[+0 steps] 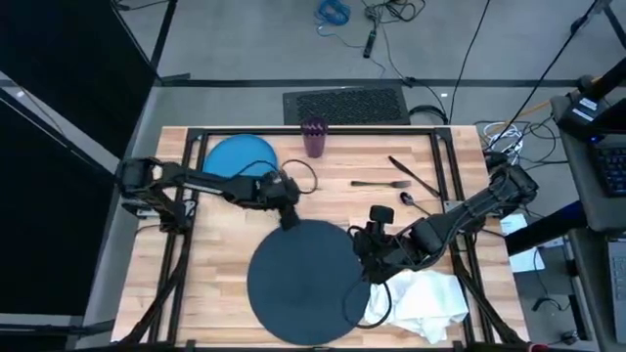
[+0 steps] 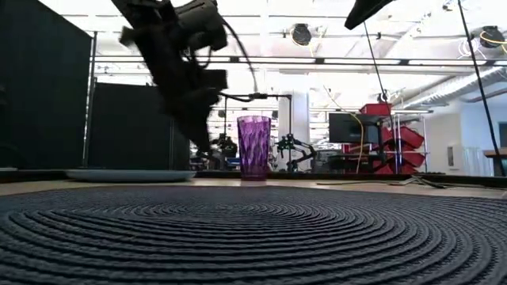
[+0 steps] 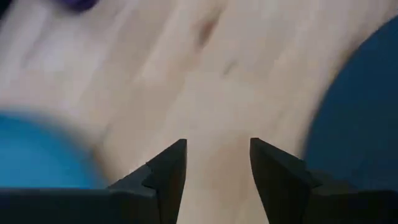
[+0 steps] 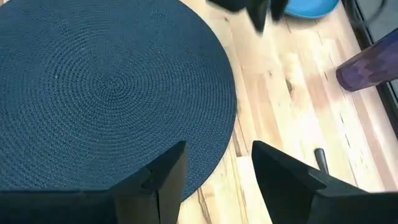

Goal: Set table place
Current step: Put the blue plate on the dark blue placemat

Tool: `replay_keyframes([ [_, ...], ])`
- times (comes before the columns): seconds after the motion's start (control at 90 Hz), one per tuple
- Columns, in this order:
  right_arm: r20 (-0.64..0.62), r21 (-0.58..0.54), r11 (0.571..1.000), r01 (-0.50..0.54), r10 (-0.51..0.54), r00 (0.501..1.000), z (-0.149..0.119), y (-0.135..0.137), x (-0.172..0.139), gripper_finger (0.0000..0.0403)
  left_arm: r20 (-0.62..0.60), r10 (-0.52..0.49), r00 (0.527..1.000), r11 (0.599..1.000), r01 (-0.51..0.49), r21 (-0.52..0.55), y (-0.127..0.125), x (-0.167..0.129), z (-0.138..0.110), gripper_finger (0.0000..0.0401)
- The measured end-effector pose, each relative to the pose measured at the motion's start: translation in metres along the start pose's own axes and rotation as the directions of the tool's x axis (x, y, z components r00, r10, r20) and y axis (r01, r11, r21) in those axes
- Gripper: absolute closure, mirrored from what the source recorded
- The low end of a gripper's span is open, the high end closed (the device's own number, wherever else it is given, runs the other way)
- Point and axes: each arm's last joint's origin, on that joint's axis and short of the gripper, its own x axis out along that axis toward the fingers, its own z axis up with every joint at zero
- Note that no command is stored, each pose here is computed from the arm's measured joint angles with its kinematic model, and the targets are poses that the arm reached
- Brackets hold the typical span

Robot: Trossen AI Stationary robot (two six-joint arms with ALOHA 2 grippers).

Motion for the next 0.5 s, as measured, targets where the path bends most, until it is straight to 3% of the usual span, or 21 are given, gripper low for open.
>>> replay_keyframes([
  [0.167,-0.003,-0.002,1.000,0.001,-0.001,1.000,0.000,0.000,0.000,0.0234,-0.156,0.106,0.982,0.994,-0.102,0.037,0.009,-0.004,-0.018,0.0242],
  [0.5,-0.006,0.020,1.000,0.001,-0.001,1.000,-0.001,0.000,0.000,0.0234,-0.237,0.179,0.955,0.984,-0.173,0.047,0.032,0.009,-0.029,0.0242],
])
